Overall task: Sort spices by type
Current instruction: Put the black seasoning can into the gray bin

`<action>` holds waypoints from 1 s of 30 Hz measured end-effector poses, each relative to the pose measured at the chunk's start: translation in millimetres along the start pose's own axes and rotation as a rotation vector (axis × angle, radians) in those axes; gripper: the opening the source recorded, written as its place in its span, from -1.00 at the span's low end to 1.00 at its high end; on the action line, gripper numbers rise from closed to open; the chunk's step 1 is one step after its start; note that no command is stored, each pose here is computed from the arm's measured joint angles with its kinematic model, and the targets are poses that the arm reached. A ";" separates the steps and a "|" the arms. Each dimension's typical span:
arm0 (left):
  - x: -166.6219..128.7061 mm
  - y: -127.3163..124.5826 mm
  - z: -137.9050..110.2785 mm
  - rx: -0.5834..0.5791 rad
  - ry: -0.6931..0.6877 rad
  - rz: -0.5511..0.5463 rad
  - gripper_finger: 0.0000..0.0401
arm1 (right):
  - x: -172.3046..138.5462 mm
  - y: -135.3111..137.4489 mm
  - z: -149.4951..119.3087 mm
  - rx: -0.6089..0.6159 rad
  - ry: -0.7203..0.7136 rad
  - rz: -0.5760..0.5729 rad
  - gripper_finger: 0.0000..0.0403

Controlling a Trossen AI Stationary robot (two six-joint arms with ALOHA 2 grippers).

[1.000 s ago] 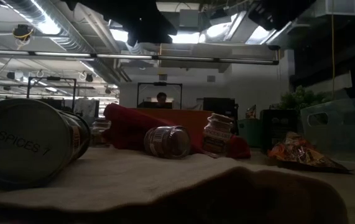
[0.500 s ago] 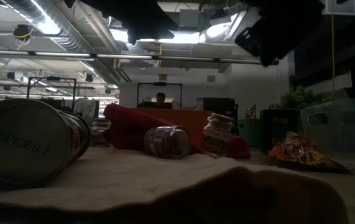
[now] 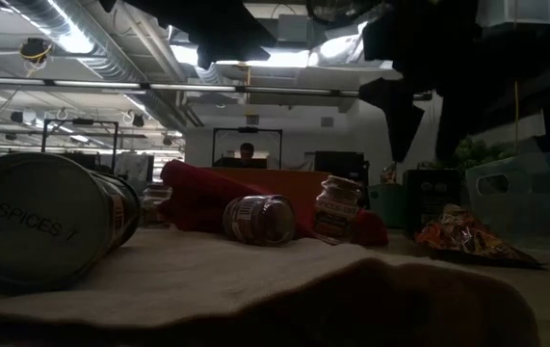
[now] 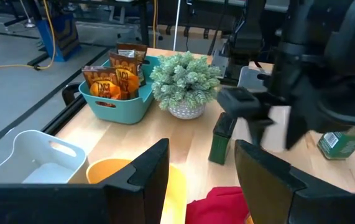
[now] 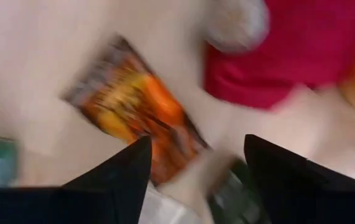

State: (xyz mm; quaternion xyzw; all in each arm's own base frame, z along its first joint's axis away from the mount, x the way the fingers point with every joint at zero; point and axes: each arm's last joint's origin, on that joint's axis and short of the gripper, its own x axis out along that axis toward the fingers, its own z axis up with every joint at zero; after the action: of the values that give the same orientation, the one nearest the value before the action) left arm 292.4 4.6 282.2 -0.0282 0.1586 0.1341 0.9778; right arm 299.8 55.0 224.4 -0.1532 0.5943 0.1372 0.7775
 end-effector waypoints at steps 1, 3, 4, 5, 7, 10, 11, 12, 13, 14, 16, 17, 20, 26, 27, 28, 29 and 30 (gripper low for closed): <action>0.0 0.0 0.0 0.000 0.000 0.000 -0.17 | 0.0 -0.9 -1.5 0.024 0.022 -0.040 0.30; 0.0 0.0 0.0 0.000 0.000 0.000 -0.17 | -0.2 -2.3 -4.1 0.074 0.057 -0.099 0.32; 0.0 0.0 0.0 0.000 0.000 0.000 -0.17 | -0.4 -2.7 -5.3 0.096 0.071 -0.121 0.32; 0.0 0.0 0.0 0.000 0.000 0.000 -0.17 | -0.5 -3.0 -6.4 0.117 0.082 -0.133 0.32; 0.0 0.0 0.0 0.000 0.000 0.000 -0.17 | -0.6 -5.3 -9.7 0.158 0.108 -0.136 0.32; 0.0 0.0 0.0 0.000 0.000 0.000 -0.17 | -0.9 -11.4 -15.2 0.258 0.141 -0.129 0.31; 0.0 0.0 0.0 0.000 0.000 0.000 -0.17 | -1.1 -14.6 -17.4 0.295 0.154 -0.132 0.32; 0.0 0.1 0.0 0.000 0.000 0.000 -0.17 | -1.2 -17.6 -19.2 0.326 0.163 -0.135 0.32; 0.0 0.1 0.0 0.000 0.000 0.000 -0.17 | -1.4 -21.0 -20.7 0.352 0.167 -0.138 0.31; 0.0 0.1 0.0 0.000 0.000 0.000 -0.17 | -1.4 -24.4 -22.1 0.377 0.170 -0.141 0.31; 0.0 0.1 0.0 0.000 0.000 0.000 -0.17 | -1.5 -30.6 -24.3 0.404 0.171 -0.144 0.31; 0.0 0.0 0.0 0.000 0.000 0.000 -0.17 | -1.5 -33.0 -25.2 0.416 0.171 -0.136 0.31; 0.0 0.1 0.0 0.000 0.000 0.000 -0.17 | -1.5 -38.5 -27.4 0.443 0.168 -0.106 0.31; 0.0 0.1 0.0 0.000 0.001 0.000 -0.17 | 0.1 -44.8 -29.8 0.508 0.164 -0.035 0.31; 0.0 0.1 -0.1 0.000 0.001 0.000 -0.17 | 1.7 -45.3 -29.8 0.507 0.171 -0.045 0.31; 0.0 0.1 -0.1 0.000 0.001 0.000 -0.17 | 3.8 -45.8 -29.6 0.507 0.179 -0.056 0.31; 0.0 0.1 -0.1 0.000 0.001 0.000 -0.17 | 5.9 -46.0 -29.4 0.506 0.187 -0.060 0.31; 0.0 0.1 -0.1 0.000 0.001 0.000 -0.17 | 8.9 -46.2 -29.0 0.506 0.197 -0.059 0.31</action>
State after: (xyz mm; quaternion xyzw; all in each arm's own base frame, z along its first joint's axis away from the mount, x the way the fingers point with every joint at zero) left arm 292.4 4.7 282.1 -0.0282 0.1591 0.1342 0.9777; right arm 294.8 1.3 212.1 0.0159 0.6778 -0.0538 0.7331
